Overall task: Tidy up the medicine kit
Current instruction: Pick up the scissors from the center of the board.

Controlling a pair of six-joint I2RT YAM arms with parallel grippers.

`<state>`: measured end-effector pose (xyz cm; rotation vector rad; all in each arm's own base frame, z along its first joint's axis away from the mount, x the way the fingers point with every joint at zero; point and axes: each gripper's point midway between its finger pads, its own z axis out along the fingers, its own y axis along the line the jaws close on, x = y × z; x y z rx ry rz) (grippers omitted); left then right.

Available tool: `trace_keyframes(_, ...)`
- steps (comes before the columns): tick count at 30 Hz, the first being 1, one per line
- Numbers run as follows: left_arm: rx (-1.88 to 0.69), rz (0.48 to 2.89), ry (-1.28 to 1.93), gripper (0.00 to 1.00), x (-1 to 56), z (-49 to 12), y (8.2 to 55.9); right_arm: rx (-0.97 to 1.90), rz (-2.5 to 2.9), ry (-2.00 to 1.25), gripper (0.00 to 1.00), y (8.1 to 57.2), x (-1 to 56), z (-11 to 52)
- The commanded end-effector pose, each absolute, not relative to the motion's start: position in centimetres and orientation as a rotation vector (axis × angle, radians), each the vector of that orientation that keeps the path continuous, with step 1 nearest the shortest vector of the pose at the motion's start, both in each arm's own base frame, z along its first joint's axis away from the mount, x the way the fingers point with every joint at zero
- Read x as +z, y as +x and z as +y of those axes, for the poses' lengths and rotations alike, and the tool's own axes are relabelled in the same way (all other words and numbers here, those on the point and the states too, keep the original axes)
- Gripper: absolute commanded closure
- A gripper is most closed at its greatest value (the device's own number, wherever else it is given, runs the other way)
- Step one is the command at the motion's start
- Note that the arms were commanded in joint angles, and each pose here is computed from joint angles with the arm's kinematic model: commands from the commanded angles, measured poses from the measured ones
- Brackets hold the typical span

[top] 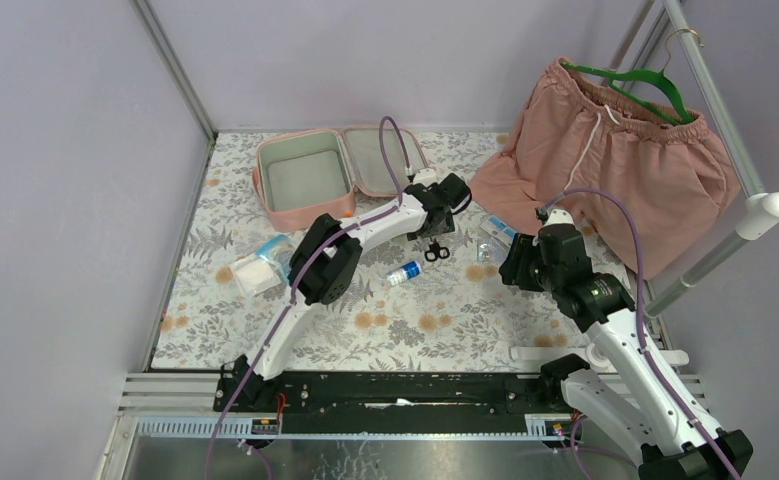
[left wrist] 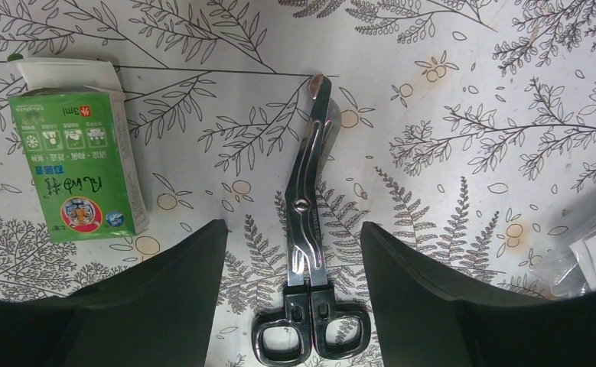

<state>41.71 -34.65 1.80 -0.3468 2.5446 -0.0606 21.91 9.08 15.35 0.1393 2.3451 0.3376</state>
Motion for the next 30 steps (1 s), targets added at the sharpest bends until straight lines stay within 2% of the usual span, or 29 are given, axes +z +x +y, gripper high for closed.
trace_keyframes(1, 0.055, 2.568, -0.314, 0.28, 0.0, -33.3, 41.4, 0.362, 2.323, 0.129, 0.44, 22.2, 15.7, 9.5)
trace_keyframes(11, 0.197, 2.592, -0.223, 0.28, -1.8, -32.0, 40.0, 0.364, 2.318, 0.129, 0.44, 22.2, 15.8, 9.5)
trace_keyframes(21, 0.241, 2.614, -0.2, 0.35, -2.5, -31.2, 38.7, 0.363, 2.318, 0.131, 0.44, 22.2, 15.8, 9.4)
trace_keyframes(30, 0.255, 2.634, -0.191, 0.48, -3.2, -30.9, 38.1, 0.366, 2.313, 0.132, 0.44, 22.1, 15.9, 9.4)
